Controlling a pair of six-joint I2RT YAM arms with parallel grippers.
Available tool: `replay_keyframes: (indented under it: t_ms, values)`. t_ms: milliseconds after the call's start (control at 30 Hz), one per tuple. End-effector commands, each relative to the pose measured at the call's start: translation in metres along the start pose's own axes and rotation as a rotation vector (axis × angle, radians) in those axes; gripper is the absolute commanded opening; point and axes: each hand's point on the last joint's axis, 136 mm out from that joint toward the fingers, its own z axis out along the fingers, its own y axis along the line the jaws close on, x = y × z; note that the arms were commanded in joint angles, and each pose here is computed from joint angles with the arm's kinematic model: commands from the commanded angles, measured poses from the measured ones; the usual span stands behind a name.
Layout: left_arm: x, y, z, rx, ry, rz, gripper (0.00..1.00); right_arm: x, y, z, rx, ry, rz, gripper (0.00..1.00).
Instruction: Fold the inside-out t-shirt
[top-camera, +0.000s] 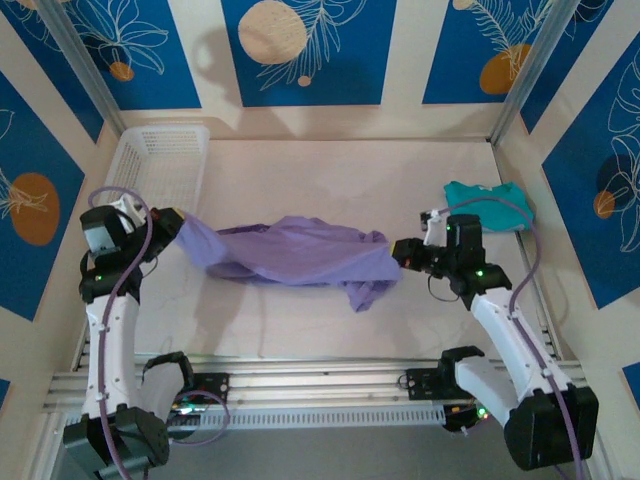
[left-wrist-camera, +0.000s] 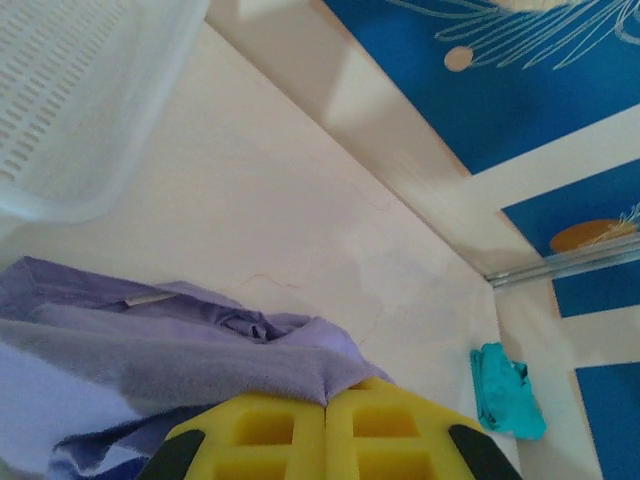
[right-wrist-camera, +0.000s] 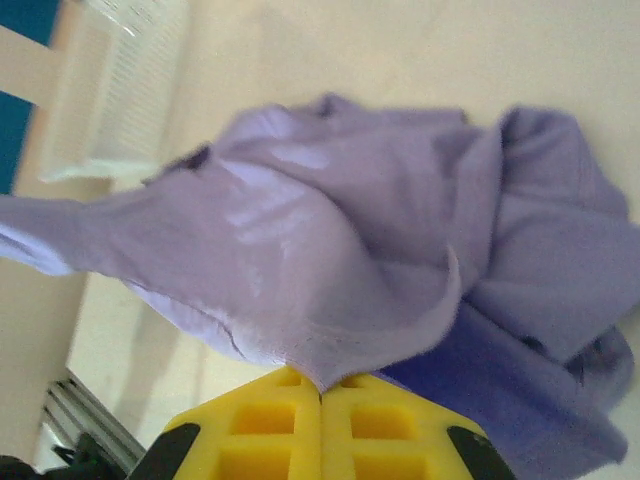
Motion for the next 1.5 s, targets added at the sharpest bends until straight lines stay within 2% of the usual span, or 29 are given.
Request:
replay_keyframes:
  t_ms: [0,100,233,433,533,667,800,933,1033,1167,1300,1467]
  values:
    - [-0.032,-0.044,-0.025,0.060,-0.100,0.040,0.00,-0.049,0.049,-0.042,-0.125,-0.146,-0.067,0.00]
    - [-0.056,-0.078,-0.048,0.098,-0.154,0.067,0.00,-0.085,0.069,-0.085,-0.122,-0.282,-0.094,0.00]
    - [-0.090,-0.133,-0.099,0.151,-0.266,0.133,0.00,-0.121,0.093,-0.155,-0.060,-0.489,-0.123,0.00]
    - [-0.121,-0.204,-0.170,0.204,-0.445,0.247,0.00,-0.142,0.138,-0.235,0.052,-0.706,-0.223,0.00]
    - [-0.134,-0.215,-0.175,0.206,-0.466,0.255,0.00,-0.151,0.151,-0.255,0.095,-0.756,-0.271,0.00]
    - [-0.152,-0.197,-0.151,0.148,-0.464,0.235,0.00,-0.168,0.144,-0.247,0.111,-0.726,-0.277,0.00]
    - [-0.162,-0.165,-0.100,0.079,-0.422,0.209,0.00,-0.195,0.115,-0.201,0.065,-0.648,-0.216,0.00]
    - [-0.163,-0.164,-0.035,0.007,-0.328,0.292,0.00,-0.225,0.106,-0.145,0.079,-0.576,-0.269,0.00]
    - [-0.176,-0.170,-0.020,0.012,-0.324,0.296,0.00,-0.244,0.107,-0.125,0.082,-0.546,-0.295,0.00]
    - [-0.189,-0.190,-0.046,0.022,-0.398,0.336,0.00,-0.251,0.120,-0.136,0.080,-0.560,-0.339,0.00]
    - [-0.190,-0.214,-0.093,0.068,-0.482,0.365,0.00,-0.241,0.143,-0.169,0.070,-0.613,-0.389,0.00]
    - [-0.174,-0.245,-0.165,0.139,-0.589,0.414,0.00,-0.215,0.172,-0.223,0.075,-0.698,-0.435,0.00]
